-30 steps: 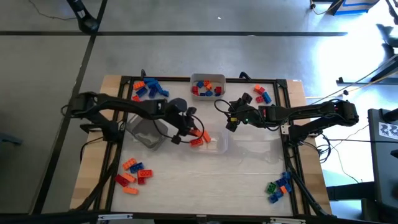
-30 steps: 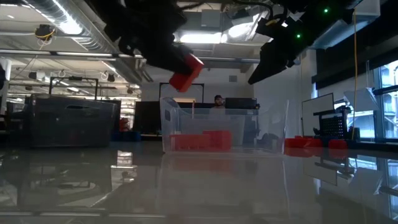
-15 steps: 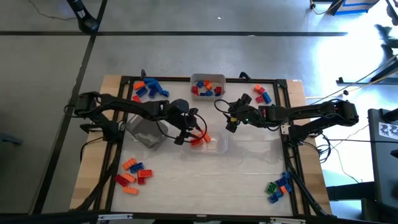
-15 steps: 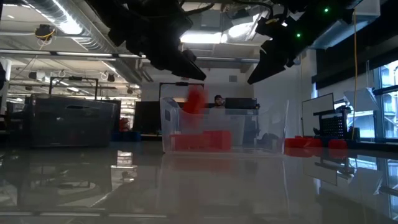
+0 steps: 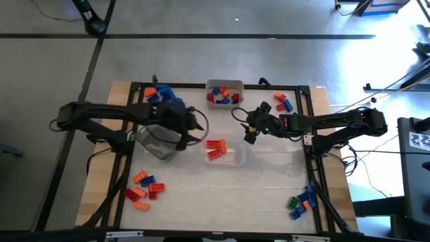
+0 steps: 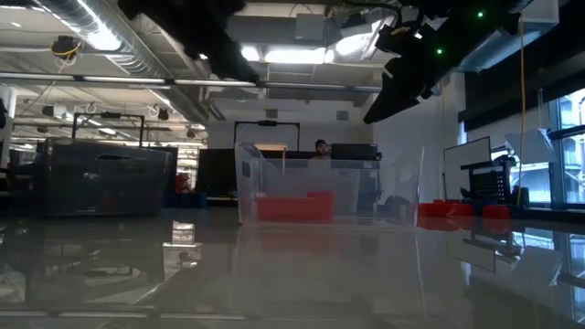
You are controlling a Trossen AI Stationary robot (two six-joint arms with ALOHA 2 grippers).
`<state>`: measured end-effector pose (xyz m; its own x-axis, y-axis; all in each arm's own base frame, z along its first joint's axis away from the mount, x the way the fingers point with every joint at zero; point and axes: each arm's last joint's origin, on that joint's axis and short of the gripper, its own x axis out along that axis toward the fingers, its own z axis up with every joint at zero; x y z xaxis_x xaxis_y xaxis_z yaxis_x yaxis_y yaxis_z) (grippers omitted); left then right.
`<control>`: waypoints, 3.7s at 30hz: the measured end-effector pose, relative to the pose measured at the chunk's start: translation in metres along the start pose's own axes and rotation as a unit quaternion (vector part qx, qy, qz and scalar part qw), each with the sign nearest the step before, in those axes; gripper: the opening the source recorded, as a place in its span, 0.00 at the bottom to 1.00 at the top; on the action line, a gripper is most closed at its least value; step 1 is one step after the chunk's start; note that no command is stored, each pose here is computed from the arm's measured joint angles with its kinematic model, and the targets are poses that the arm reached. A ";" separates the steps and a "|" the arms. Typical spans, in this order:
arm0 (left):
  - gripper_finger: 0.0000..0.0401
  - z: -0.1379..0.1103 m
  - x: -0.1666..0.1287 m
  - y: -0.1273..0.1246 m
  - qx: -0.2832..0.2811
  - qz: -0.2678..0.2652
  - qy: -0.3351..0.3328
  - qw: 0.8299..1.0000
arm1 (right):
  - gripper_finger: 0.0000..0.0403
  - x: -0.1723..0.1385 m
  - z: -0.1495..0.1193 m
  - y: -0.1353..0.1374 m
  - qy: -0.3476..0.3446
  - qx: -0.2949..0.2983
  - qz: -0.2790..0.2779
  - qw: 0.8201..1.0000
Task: Sort blocks by size
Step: Put the small blue game piece into the gray bin
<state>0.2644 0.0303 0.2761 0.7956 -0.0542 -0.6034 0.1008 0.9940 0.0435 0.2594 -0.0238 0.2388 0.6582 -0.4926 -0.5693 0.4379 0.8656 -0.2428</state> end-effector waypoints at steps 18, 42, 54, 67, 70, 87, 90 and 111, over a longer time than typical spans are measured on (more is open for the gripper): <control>0.49 -0.029 -0.076 0.037 -0.169 0.313 0.077 0.931 | 0.65 0.000 0.005 0.000 -0.021 0.011 0.005 1.000; 0.60 -0.151 -0.048 0.176 -0.412 0.425 0.325 0.737 | 0.65 0.000 0.005 0.000 -0.022 -0.002 0.005 1.000; 0.54 -0.180 -0.054 0.209 -0.443 0.452 0.296 0.716 | 0.65 0.000 0.005 0.000 -0.022 -0.019 0.004 1.000; 0.54 -0.199 -0.060 0.225 -0.472 0.434 0.273 0.717 | 0.65 0.000 0.004 0.000 -0.022 -0.021 0.004 1.000; 0.54 -0.202 -0.059 0.226 -0.482 0.426 0.270 0.716 | 0.65 0.000 0.005 0.000 -0.021 -0.021 0.004 1.000; 0.54 -0.174 -0.069 0.212 -0.440 0.413 0.260 0.754 | 0.65 0.000 0.005 0.000 -0.022 -0.021 0.004 1.000; 0.54 -0.161 -0.073 0.205 -0.428 0.414 0.249 0.764 | 0.65 0.000 0.005 0.000 -0.022 -0.021 0.004 1.000; 0.54 -0.113 -0.008 0.160 -0.192 0.276 0.293 0.895 | 0.65 0.000 0.004 0.000 -0.021 -0.021 0.004 1.000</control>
<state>0.2066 0.2007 0.1981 0.2008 0.4023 -0.8932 -0.5127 0.8201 0.2541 0.2622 -0.0237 0.2422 0.6867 -0.4880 -0.5389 0.4064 0.8723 -0.2721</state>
